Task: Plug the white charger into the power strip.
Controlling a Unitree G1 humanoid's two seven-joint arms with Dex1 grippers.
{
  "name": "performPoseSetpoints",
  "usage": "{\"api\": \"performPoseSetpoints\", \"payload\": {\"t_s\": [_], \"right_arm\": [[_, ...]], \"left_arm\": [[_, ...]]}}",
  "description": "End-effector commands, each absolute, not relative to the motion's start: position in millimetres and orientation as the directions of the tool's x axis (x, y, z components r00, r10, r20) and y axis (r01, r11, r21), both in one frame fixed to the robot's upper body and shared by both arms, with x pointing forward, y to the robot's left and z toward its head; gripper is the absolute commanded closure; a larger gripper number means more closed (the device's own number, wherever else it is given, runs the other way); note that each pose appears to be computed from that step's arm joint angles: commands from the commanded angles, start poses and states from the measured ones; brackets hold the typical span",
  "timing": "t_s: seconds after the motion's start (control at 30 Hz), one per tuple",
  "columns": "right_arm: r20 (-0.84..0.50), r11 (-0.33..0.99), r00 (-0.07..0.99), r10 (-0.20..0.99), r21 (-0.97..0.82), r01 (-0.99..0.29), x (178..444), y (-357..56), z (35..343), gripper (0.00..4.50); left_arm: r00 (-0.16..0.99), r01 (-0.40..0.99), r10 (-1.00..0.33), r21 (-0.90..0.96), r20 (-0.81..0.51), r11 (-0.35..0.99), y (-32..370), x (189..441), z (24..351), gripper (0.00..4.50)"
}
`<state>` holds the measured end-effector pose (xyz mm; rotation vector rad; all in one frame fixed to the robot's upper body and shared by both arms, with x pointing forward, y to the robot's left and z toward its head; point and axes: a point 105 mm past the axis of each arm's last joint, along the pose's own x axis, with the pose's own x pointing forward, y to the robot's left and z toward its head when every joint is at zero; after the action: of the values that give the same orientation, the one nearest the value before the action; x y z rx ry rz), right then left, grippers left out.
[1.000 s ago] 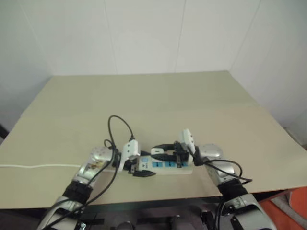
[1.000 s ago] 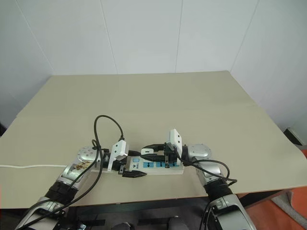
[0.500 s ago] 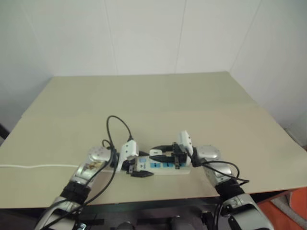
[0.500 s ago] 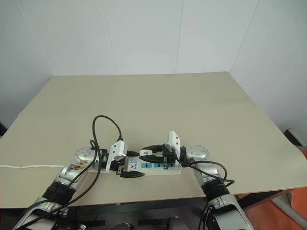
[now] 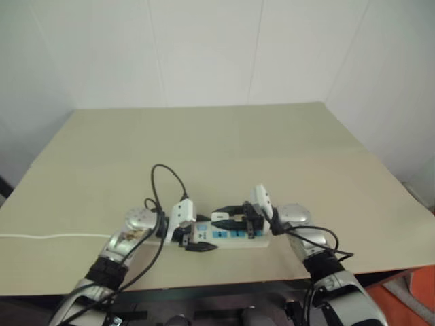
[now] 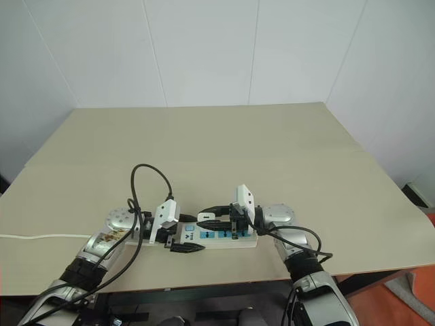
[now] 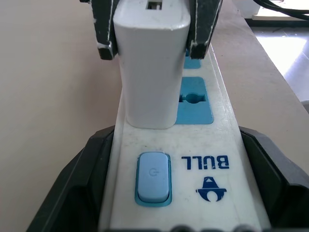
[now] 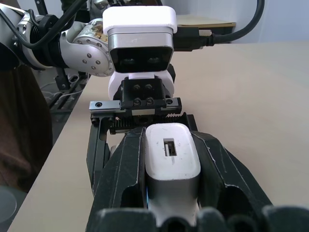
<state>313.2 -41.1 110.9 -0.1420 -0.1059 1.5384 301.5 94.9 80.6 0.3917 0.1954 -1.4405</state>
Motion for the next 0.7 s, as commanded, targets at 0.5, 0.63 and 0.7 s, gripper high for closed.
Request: {"api": "performPoseSetpoints", "payload": {"t_s": [0.5,0.63,0.7], "right_arm": [[-0.137,0.019,0.023,0.990,-0.028,-0.999,300.7,-47.5,69.4,2.61],[-0.148,0.018,0.019,0.989,-0.013,-1.000,300.8,-49.2,70.2,1.41],[-0.150,0.018,0.021,0.988,-0.017,-1.000,300.7,-49.7,70.5,0.79]], "left_arm": [[0.176,0.976,-0.918,0.181,-0.355,0.117,105.9,304.6,91.3,1.19],[0.176,0.976,-0.919,0.181,-0.354,0.117,104.1,306.2,90.8,1.19],[0.176,0.977,-0.919,0.181,-0.353,0.117,103.5,306.4,90.4,1.19]]}}
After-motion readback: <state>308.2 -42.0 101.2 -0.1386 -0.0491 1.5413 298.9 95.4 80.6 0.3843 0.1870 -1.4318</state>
